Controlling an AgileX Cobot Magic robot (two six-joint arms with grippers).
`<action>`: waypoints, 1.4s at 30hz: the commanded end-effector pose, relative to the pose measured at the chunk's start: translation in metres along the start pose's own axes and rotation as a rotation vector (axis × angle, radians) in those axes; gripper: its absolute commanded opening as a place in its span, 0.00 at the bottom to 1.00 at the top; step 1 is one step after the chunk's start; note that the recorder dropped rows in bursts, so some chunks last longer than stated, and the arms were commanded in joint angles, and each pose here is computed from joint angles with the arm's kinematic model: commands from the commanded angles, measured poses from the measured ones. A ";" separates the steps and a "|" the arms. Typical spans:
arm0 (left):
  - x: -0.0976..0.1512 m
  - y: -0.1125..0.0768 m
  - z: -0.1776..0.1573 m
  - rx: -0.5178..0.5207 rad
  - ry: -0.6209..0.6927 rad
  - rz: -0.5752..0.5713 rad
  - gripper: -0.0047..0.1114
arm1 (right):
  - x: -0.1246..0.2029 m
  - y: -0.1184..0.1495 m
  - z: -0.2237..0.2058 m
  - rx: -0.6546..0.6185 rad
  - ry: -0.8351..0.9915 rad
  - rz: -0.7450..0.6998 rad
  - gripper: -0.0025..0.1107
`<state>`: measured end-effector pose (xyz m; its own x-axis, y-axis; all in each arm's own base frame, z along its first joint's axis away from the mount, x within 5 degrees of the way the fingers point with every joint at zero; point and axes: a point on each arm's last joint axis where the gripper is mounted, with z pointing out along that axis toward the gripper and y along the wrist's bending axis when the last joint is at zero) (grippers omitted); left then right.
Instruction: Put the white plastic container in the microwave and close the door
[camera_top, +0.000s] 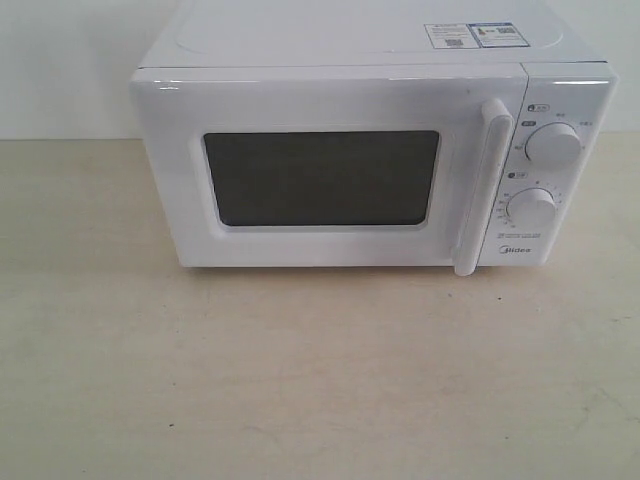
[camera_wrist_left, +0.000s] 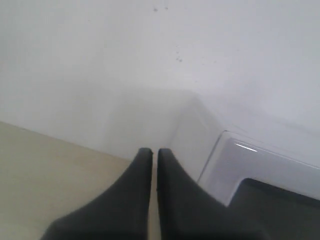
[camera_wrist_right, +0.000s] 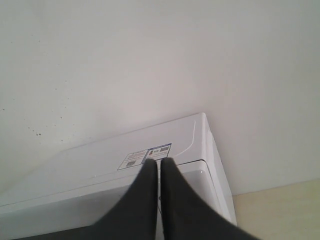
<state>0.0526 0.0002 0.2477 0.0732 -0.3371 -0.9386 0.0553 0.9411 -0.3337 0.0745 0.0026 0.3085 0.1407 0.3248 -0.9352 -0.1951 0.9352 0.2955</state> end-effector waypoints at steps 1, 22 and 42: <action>0.025 0.000 0.000 0.127 -0.077 -0.076 0.08 | -0.001 -0.001 -0.001 0.006 -0.008 0.003 0.02; 0.049 0.022 -0.002 -0.126 0.180 -0.062 0.08 | -0.001 -0.001 -0.001 0.008 -0.009 0.003 0.02; 0.060 0.018 -0.004 -0.047 0.306 0.184 0.08 | -0.001 -0.001 -0.001 0.007 -0.010 0.001 0.02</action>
<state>0.0546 -0.0035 0.1881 -0.2077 -0.1667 -0.9639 0.0289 0.9839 -0.1763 0.0746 0.0023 0.3086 0.1409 0.3308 -0.9331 -0.1924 0.9337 0.3020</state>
